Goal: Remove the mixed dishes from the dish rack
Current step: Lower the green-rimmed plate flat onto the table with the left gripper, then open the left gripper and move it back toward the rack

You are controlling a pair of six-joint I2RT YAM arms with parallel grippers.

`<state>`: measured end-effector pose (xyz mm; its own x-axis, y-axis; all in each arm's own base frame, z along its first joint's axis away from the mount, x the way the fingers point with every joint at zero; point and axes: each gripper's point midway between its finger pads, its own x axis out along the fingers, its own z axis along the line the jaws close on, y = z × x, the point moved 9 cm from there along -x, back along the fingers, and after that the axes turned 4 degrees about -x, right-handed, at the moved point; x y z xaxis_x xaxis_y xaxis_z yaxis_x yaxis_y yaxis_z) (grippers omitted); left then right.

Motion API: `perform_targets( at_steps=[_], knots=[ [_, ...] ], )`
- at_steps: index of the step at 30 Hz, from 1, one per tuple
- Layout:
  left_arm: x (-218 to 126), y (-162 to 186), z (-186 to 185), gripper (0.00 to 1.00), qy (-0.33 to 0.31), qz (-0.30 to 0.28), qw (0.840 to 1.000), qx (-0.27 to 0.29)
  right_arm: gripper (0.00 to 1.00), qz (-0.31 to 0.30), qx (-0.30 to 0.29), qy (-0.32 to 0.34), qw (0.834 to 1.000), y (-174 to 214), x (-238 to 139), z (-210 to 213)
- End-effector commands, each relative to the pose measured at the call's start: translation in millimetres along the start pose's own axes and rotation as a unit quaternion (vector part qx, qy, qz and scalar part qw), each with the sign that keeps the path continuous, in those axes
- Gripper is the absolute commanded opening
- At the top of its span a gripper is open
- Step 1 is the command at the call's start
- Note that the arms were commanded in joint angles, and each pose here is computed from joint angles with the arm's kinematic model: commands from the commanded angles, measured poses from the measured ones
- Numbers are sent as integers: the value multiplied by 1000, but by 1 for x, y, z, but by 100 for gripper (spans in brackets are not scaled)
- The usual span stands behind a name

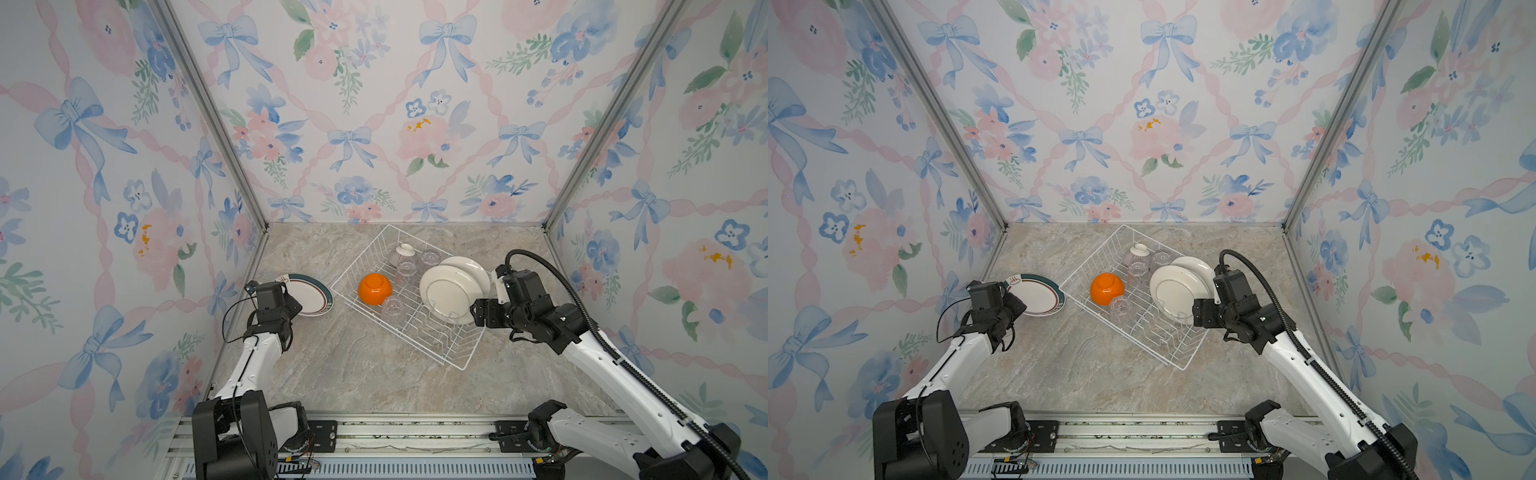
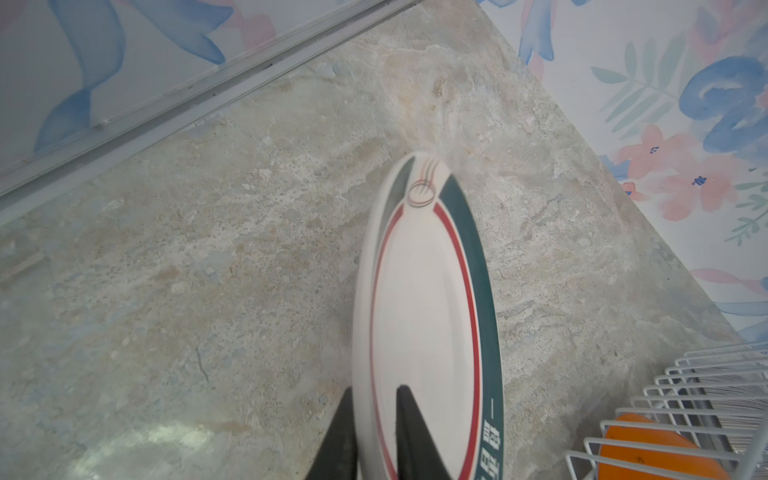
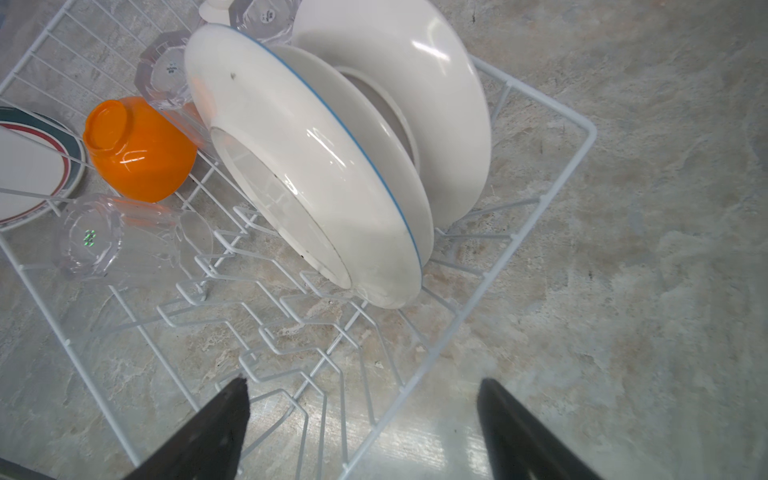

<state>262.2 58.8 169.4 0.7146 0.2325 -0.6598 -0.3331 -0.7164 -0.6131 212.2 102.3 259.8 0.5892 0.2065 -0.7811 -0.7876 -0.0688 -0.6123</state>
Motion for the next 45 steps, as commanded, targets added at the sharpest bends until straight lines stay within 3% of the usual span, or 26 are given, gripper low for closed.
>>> perform_targets(
  at_steps=[1,6,8,14,23,31,40,43,45],
  knots=[
    [3,2,2,28,10,3,1000,1,88,8,-23,40,999,-5,0,-3],
    [3,8,5,36,9,9,1000,-1,88,3,-25,50,998,-16,3,-3],
    [2,8,5,48,12,10,1000,-1,88,1,-23,44,999,-18,4,-2],
    [-2,10,2,71,32,16,999,-3,88,9,-15,23,1000,-20,9,2],
    [-28,19,-11,82,107,14,994,6,88,17,14,43,999,-21,11,-13],
    [-40,28,-20,84,148,22,989,20,88,7,34,42,999,-26,5,-16],
    [-70,55,-61,84,246,52,967,44,89,5,85,15,996,-28,9,-32],
    [-73,63,-71,81,258,64,963,40,89,2,100,1,995,-27,11,-33],
    [-73,68,-78,73,259,70,962,49,89,1,100,0,995,-27,12,-33]
  ],
)
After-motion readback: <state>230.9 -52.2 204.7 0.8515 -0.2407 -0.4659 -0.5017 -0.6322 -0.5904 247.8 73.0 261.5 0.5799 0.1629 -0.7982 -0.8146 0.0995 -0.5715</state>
